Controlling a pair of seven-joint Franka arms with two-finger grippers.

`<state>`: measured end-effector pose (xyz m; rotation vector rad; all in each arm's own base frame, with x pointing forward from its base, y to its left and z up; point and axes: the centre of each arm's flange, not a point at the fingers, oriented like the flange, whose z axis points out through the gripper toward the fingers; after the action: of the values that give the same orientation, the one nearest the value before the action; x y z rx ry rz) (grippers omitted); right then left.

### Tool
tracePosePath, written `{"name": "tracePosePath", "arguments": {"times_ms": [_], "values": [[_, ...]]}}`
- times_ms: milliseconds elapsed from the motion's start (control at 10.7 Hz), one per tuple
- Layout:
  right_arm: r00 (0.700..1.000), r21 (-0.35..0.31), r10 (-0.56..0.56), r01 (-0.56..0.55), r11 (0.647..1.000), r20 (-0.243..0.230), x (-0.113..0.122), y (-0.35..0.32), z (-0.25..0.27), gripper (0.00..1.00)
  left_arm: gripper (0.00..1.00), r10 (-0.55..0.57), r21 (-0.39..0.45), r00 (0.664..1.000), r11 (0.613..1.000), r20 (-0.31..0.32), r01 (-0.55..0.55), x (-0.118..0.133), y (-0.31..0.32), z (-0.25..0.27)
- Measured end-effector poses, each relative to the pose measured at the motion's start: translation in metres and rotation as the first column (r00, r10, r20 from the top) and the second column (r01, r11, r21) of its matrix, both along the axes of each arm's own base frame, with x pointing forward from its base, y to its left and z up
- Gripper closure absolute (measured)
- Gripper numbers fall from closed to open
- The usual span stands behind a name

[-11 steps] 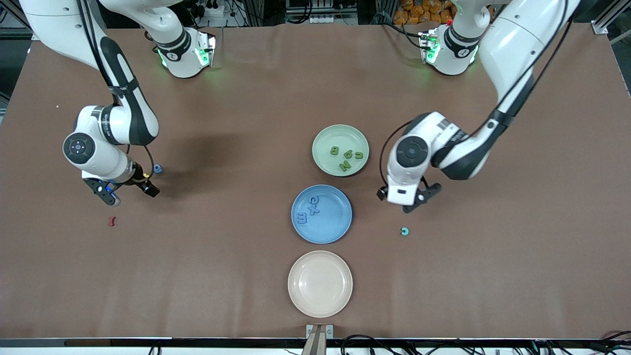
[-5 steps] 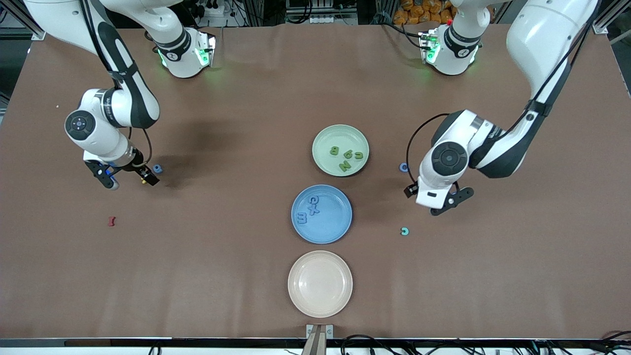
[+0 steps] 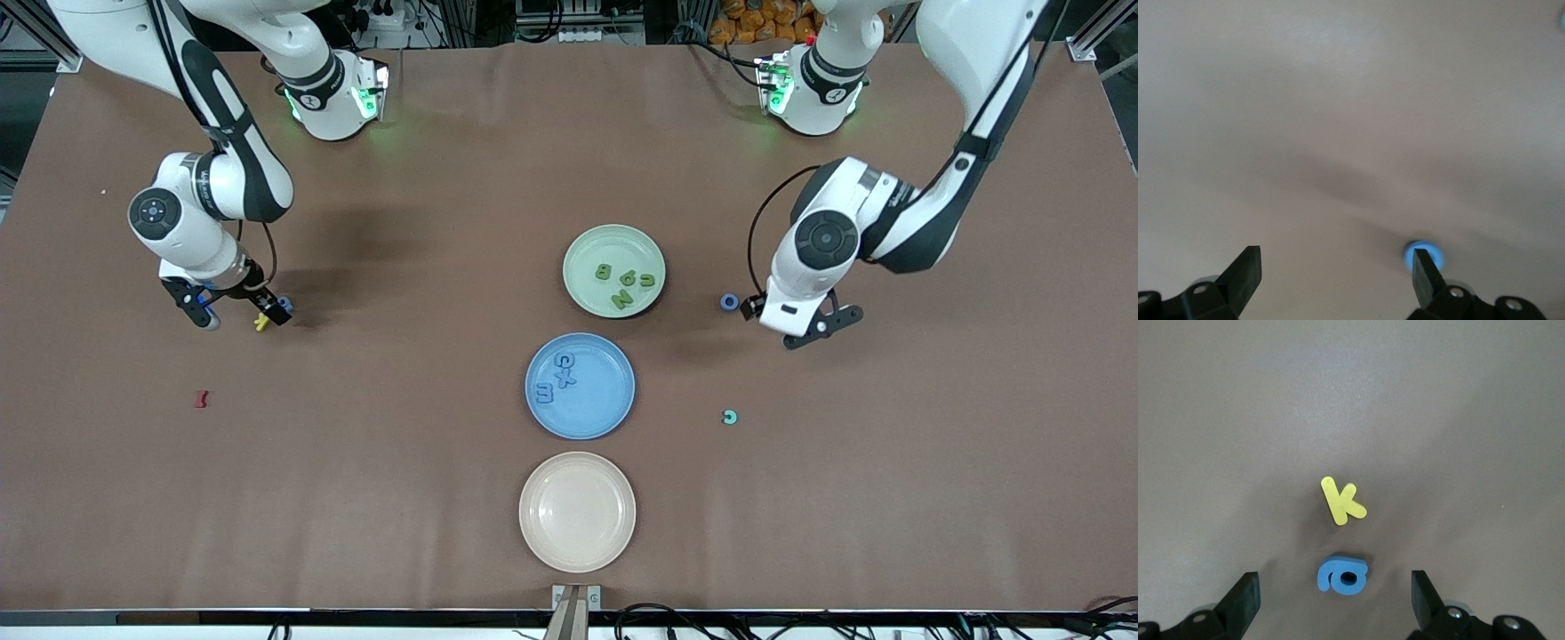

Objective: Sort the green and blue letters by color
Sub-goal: 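Grasp blue a with the right gripper while the left gripper withdraws, then carry blue a with the right gripper over the blue plate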

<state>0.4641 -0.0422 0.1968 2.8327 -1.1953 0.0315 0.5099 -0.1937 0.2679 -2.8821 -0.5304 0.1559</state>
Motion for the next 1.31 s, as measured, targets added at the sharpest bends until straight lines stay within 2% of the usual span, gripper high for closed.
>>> {"name": "tracePosePath", "arguments": {"times_ms": [281, 561, 842, 936, 1029, 1217, 1310], "values": [[1.0, 0.0, 0.0, 0.0, 1.0, -0.002, -0.005, 0.0, -0.005, 0.0, 0.0, -0.071, -0.025, 0.997, 0.997, -0.002, 0.071, -0.014, 0.035, 0.026], [1.0, -0.003, 0.0, 0.0, 1.0, 0.0, -0.006, 0.0, -0.011, 0.02, 0.0, -0.151, -0.129, 0.988, 0.98, 0.02, 0.152, -0.002, 0.074, 0.056], [1.0, -0.007, 0.002, -0.002, 1.0, -0.009, -0.008, 0.0, -0.02, 0.05, 0.0, -0.167, -0.15, 0.974, 0.97, 0.152, 0.19, 0.023, 0.096, 0.129], [1.0, -0.007, 0.002, -0.002, 1.0, -0.007, -0.008, 0.0, -0.021, 0.07, 0.0, -0.164, -0.146, 0.971, 0.971, 0.176, 0.191, 0.032, 0.094, 0.163], [1.0, -0.007, 0.003, -0.003, 1.0, -0.007, -0.008, 0.0, -0.022, 0.14, 0.0, -0.162, -0.144, 0.968, 0.971, 0.194, 0.191, 0.04, 0.093, 0.198], [1.0, -0.006, 0.007, -0.007, 1.0, -0.01, -0.009, 0.002, -0.023, 0.44, 0.0, -0.18, -0.139, 0.958, 0.967, 0.224, 0.215, 0.05, 0.094, 0.251], [1.0, -0.006, 0.009, -0.009, 1.0, -0.012, -0.009, 0.003, -0.024, 0.46, 0.0, -0.209, -0.136, 0.952, 0.96, 0.223, 0.243, 0.051, 0.096, 0.266]]}}
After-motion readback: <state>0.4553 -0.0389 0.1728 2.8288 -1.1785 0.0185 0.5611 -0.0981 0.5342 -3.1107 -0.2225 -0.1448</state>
